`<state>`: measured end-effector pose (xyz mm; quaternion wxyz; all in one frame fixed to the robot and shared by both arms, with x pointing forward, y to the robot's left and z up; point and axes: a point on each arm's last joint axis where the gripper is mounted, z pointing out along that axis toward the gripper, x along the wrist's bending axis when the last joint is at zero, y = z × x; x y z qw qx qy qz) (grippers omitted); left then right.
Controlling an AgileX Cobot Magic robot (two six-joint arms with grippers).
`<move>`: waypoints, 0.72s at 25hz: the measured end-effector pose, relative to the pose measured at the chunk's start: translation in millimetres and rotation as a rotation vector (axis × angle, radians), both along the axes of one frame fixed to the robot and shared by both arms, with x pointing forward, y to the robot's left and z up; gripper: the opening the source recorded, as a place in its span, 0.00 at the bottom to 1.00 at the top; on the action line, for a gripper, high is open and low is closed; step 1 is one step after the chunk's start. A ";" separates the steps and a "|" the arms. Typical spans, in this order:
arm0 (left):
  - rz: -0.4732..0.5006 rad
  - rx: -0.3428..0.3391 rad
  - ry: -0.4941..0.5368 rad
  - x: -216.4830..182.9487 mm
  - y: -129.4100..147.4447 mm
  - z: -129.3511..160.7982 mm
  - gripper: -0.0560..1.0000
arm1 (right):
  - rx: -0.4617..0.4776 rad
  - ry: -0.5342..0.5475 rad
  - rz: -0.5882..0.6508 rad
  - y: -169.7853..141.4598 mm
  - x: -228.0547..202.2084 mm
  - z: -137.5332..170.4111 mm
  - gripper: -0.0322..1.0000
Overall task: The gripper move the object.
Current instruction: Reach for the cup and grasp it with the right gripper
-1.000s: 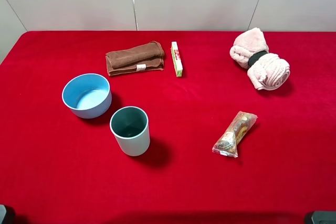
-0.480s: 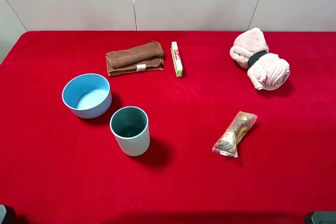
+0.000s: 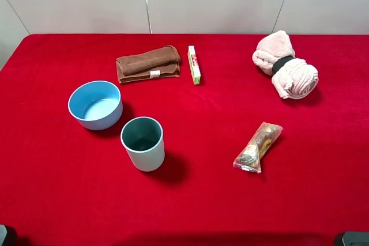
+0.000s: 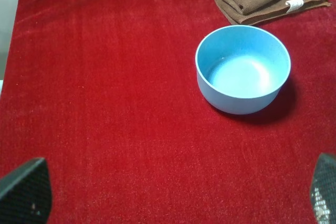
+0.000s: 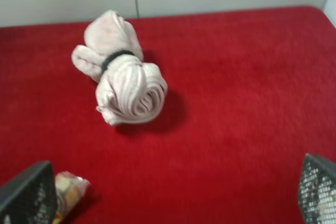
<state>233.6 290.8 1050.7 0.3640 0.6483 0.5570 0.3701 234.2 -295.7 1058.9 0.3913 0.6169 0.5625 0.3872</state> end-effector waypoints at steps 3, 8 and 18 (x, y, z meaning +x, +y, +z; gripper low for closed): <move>0.000 0.000 0.000 0.0 0.0 0.0 0.98 | -0.015 -0.028 0.040 2.8 1.6 11.8 0.70; 0.000 0.000 0.000 0.0 0.0 0.0 0.98 | -0.023 0.054 0.109 6.0 22.9 30.8 0.70; 0.000 0.000 0.000 0.0 0.0 0.0 0.98 | 0.017 0.257 0.361 21.0 85.1 67.9 0.70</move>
